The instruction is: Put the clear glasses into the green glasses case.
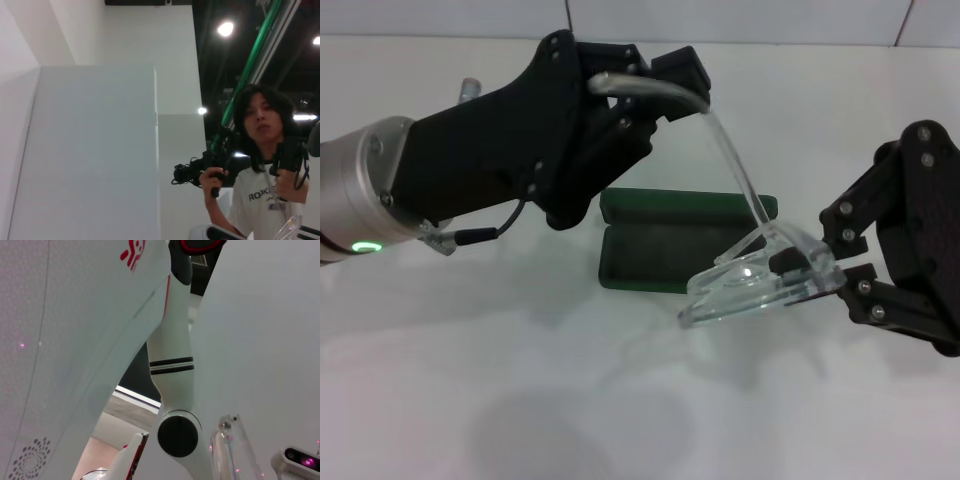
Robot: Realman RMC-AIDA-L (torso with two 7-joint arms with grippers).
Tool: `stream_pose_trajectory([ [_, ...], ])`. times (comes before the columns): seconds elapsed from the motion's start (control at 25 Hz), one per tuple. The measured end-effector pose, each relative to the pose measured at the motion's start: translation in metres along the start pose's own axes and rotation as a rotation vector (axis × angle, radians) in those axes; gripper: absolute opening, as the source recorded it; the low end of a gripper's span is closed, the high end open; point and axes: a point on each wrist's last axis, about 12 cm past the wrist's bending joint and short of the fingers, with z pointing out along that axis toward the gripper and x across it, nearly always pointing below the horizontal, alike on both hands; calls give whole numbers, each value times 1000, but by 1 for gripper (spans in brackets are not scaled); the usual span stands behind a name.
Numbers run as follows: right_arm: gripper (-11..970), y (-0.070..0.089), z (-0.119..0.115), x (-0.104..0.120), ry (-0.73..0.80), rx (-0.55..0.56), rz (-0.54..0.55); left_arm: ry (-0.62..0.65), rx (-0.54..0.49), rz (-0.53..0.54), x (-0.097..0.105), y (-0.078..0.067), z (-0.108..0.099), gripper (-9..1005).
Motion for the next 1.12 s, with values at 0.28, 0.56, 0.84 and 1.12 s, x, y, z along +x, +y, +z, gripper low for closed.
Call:
stream_pose_trajectory([
  [0.28,47,0,-1,0,-2,4,-1,11,16,-14,2,-3,0,54],
  [0.56,47,0,-2,0,-1,3,-1,5,-30,15,4,-3,-6,54],
  [0.84,47,0,0,0,-3,-4,-8,23,-133,49,6,6,-10,54],
  [1.12,47,0,-1,0,-2,2,-9,20,-44,36,7,6,4,54],
])
